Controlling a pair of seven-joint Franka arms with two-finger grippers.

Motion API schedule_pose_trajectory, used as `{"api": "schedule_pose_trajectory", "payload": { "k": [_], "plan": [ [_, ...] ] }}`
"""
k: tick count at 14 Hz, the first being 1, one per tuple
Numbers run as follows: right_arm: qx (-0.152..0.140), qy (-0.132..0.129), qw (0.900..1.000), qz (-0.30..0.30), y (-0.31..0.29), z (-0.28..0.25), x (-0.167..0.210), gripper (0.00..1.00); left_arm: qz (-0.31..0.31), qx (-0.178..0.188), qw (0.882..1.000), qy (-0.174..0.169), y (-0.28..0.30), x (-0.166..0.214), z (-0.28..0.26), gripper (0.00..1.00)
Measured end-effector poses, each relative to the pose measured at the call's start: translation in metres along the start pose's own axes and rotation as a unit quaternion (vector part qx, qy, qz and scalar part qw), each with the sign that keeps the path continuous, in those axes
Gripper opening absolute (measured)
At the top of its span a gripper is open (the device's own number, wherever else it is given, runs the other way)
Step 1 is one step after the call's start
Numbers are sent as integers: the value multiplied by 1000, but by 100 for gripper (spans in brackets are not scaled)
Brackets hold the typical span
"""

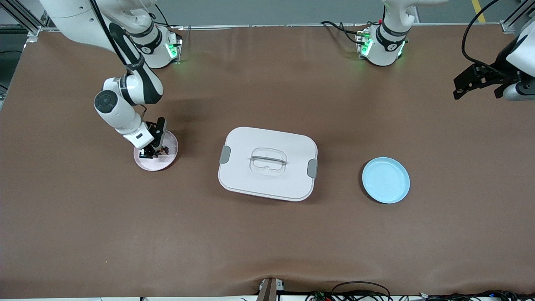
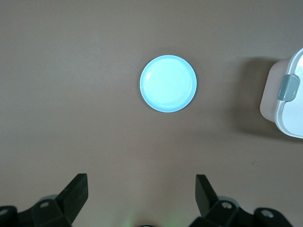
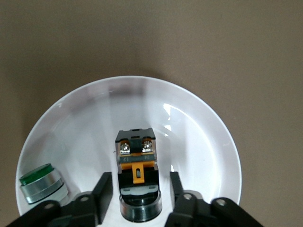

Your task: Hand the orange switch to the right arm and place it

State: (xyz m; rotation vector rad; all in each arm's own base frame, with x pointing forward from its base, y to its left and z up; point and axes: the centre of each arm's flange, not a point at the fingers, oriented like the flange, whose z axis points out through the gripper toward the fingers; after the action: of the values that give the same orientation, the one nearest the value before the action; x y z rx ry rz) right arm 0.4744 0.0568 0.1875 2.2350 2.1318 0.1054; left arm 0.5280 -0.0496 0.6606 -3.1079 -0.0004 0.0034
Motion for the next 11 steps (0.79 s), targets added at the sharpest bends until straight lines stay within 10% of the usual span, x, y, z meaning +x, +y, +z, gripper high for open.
{"api": "schedule_pose_trajectory", "payload": {
  "k": [4, 11],
  "plan": [
    [12, -3, 1000, 13, 6, -3, -12, 100, 4, 0, 1000, -3, 4, 0, 3, 100],
    [112, -27, 988, 99, 32, -69, -27, 100, 4, 0, 1000, -2, 4, 1, 5, 100]
  ]
}}
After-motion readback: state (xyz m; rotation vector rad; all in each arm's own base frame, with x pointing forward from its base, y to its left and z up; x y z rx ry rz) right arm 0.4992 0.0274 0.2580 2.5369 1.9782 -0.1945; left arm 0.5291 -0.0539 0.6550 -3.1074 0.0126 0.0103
